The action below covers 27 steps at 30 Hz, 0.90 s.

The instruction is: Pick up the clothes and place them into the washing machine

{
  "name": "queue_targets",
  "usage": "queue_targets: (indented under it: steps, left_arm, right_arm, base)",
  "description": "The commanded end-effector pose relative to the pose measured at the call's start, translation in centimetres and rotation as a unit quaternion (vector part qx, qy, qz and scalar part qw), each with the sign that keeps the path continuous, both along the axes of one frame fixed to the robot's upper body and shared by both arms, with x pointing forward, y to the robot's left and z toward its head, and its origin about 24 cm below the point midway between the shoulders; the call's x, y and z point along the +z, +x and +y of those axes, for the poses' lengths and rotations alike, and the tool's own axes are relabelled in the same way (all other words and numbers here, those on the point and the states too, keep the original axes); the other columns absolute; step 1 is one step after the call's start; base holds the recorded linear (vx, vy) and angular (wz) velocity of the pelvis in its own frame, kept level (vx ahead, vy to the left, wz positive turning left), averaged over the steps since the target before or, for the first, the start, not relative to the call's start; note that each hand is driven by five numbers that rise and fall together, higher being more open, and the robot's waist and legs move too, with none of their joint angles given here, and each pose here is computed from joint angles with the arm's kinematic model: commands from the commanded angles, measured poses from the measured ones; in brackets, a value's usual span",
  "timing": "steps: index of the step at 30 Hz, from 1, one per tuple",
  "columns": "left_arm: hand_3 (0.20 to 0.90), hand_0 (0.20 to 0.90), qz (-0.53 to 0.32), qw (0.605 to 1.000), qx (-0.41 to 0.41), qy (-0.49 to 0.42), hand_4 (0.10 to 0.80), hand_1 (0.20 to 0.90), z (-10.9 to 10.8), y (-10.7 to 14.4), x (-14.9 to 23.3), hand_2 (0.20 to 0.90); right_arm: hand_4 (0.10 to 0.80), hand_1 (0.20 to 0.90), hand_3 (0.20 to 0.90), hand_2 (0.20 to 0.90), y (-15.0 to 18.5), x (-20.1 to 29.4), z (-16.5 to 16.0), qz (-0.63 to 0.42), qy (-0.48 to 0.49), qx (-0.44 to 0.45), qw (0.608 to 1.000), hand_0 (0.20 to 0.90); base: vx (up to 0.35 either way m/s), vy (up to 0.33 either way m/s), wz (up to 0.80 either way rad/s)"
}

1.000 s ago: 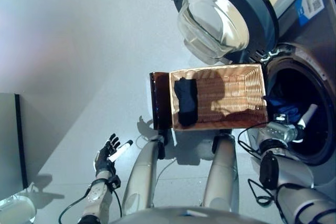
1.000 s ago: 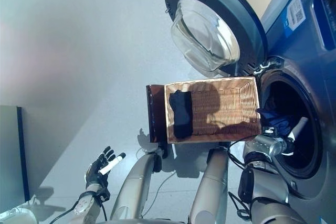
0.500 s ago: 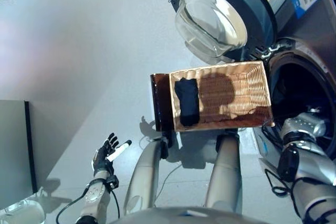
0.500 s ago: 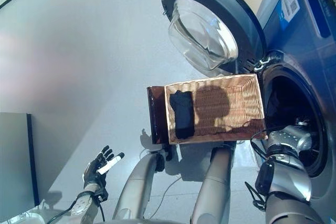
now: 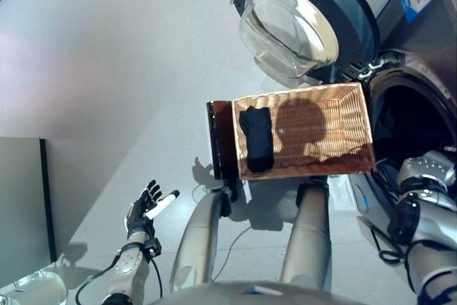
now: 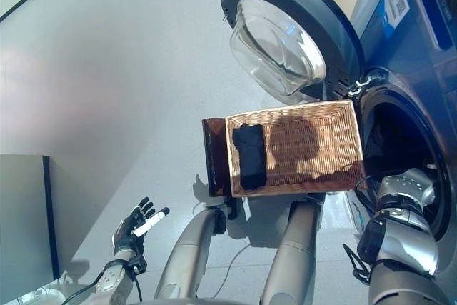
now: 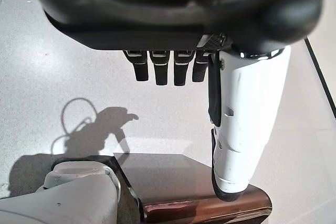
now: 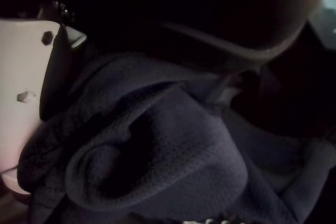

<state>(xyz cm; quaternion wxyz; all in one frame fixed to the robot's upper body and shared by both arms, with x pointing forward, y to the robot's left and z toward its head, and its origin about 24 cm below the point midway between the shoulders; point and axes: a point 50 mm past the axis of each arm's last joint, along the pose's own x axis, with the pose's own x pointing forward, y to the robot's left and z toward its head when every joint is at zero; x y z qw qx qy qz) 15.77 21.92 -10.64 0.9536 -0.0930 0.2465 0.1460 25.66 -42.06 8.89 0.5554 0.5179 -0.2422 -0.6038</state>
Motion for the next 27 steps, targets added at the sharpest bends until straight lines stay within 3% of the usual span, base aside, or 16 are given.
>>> queue_targets:
  steps: [1,9,20,27]
  left_arm:
    - [0.9,0.9,0.017,0.997,0.047,0.065,0.8,0.9,4.6,-2.3,0.4,0.9]
    - [0.9,0.9,0.023,0.996,0.054,0.066,0.8,0.9,4.8,-2.5,0.2,0.9]
    - [0.9,0.9,0.011,0.997,0.047,0.054,0.8,0.9,4.4,-2.0,0.4,0.9]
    - [0.9,0.9,0.005,0.996,0.057,0.061,0.8,0.9,4.9,-1.6,0.7,0.9]
  right_arm:
    - [0.8,0.9,0.9,0.9,-3.2,3.9,-3.5,0.031,-0.111,-0.073,0.991,0.9]
    - [0.8,0.9,0.9,0.9,-2.5,2.5,-2.7,0.059,-0.097,-0.044,0.993,0.9]
    - [0.8,0.9,0.9,0.9,0.5,-1.6,1.6,0.103,-0.081,0.061,0.989,0.9]
    - [0.8,0.9,0.9,0.9,0.3,-5.8,3.8,0.201,-0.077,0.153,0.964,0.9]
  base:
    - [0.0,0.0,0.0]
    - [0.0,0.0,0.0]
    - [0.003,0.0,-0.01]
    - [0.042,-0.027,-0.01]
